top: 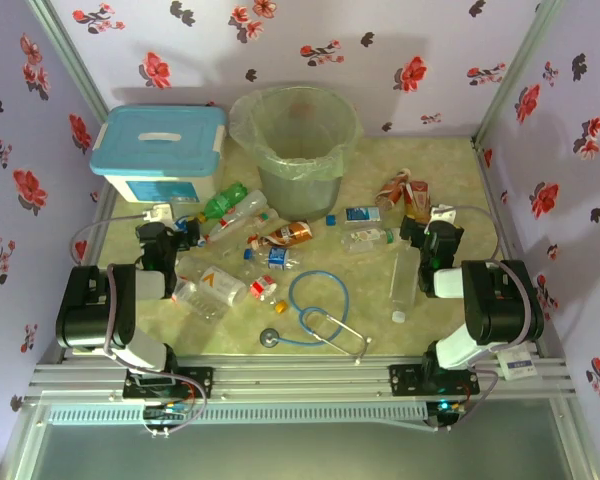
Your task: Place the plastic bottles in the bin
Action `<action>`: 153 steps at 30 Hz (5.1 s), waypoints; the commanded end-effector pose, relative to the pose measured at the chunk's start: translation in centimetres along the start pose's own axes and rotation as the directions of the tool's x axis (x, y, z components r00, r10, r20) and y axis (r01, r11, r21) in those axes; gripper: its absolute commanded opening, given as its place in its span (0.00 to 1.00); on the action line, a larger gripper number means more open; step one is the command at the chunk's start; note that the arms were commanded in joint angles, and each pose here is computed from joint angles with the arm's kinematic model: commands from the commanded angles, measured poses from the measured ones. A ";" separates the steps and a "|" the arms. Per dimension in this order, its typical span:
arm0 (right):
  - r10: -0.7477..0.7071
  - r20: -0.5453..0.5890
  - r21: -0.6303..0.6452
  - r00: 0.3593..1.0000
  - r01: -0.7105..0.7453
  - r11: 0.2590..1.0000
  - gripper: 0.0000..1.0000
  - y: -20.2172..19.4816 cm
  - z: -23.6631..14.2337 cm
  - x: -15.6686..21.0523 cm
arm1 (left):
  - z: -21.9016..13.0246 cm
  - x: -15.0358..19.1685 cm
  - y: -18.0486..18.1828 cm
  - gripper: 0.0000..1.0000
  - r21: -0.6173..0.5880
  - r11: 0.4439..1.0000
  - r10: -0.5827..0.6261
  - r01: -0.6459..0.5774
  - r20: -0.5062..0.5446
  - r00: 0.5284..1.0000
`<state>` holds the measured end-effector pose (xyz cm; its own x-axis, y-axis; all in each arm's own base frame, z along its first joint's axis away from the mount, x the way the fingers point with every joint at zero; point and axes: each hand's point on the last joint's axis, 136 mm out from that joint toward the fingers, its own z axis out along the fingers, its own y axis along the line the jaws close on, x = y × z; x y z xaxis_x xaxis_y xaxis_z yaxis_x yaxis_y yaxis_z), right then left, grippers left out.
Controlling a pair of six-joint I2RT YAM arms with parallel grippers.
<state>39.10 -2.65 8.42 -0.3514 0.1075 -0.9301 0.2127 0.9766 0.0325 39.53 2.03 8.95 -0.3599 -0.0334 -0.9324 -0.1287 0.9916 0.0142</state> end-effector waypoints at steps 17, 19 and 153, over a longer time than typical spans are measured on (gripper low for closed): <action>0.020 0.017 0.023 1.000 -0.020 1.000 0.99 -0.5 0.1 -0.4 | 0.0 -0.6 0.1 1.00 -0.013 1.000 0.024 -0.023 0.026 0.999; 0.020 0.017 0.024 1.000 -0.021 1.000 0.99 -0.5 0.1 -0.4 | 0.0 -0.6 0.1 1.00 -0.013 1.000 0.023 -0.023 0.027 0.999; -0.274 -0.149 -0.594 0.950 0.136 0.793 0.40 33.5 -8.6 -25.6 | -11.2 -2.4 -12.3 1.00 0.200 0.948 -0.129 0.247 -0.467 0.875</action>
<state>47.69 27.18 38.69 -0.4868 -0.0498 -0.8721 -0.3600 0.9211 0.1484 32.17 -11.83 15.33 -0.7259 -0.2540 -0.6392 -0.0415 0.9438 -0.3278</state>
